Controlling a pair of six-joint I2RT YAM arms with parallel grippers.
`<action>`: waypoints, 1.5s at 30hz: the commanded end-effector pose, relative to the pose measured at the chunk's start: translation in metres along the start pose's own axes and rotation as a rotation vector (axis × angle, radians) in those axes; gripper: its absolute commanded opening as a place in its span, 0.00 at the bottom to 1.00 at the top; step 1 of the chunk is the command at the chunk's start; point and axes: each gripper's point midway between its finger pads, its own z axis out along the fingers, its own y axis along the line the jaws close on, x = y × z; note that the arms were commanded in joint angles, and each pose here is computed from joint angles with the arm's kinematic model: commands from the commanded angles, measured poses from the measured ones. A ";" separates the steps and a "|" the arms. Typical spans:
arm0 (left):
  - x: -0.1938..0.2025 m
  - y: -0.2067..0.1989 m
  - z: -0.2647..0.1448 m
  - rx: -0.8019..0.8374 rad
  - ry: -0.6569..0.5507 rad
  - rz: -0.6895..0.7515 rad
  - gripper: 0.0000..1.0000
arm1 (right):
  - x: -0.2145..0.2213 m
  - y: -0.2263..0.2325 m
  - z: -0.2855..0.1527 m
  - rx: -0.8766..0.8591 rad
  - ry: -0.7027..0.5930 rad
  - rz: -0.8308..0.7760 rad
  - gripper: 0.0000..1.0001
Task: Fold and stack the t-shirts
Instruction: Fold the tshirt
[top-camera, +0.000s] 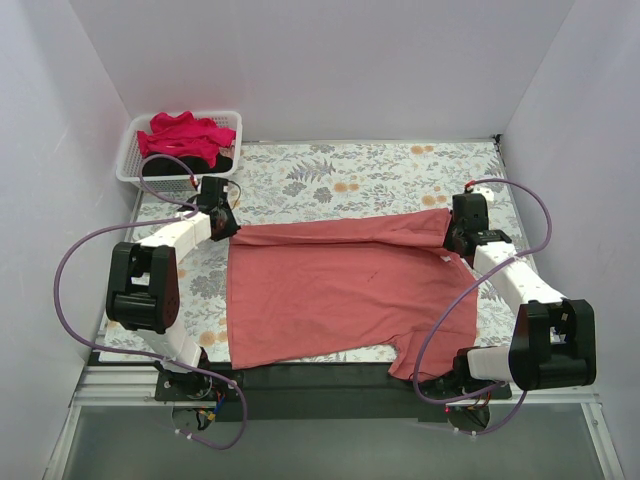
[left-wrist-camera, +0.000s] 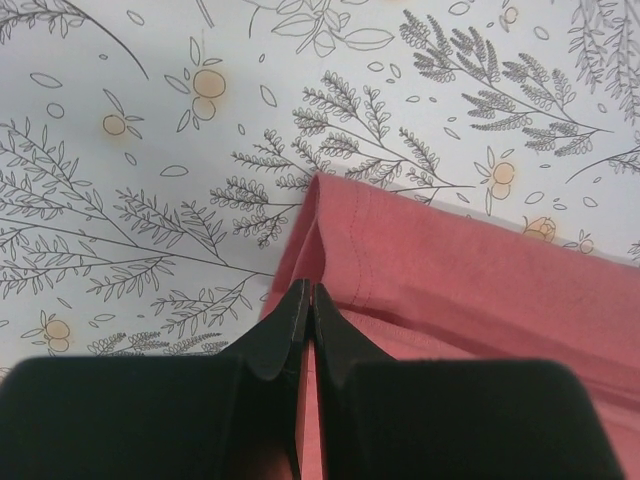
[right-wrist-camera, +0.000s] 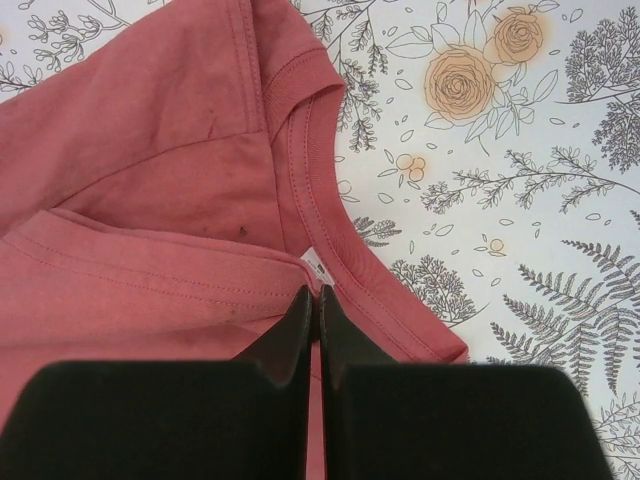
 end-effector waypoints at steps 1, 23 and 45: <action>0.010 0.012 0.000 -0.054 0.012 -0.020 0.00 | -0.007 -0.002 -0.004 0.016 -0.025 0.028 0.01; 0.009 0.012 -0.073 0.043 -0.050 -0.103 0.86 | -0.013 0.053 -0.040 -0.339 -0.067 -0.002 0.72; 0.036 0.020 -0.077 0.106 -0.095 -0.061 0.87 | -0.001 0.154 0.027 -0.758 0.151 -0.317 0.74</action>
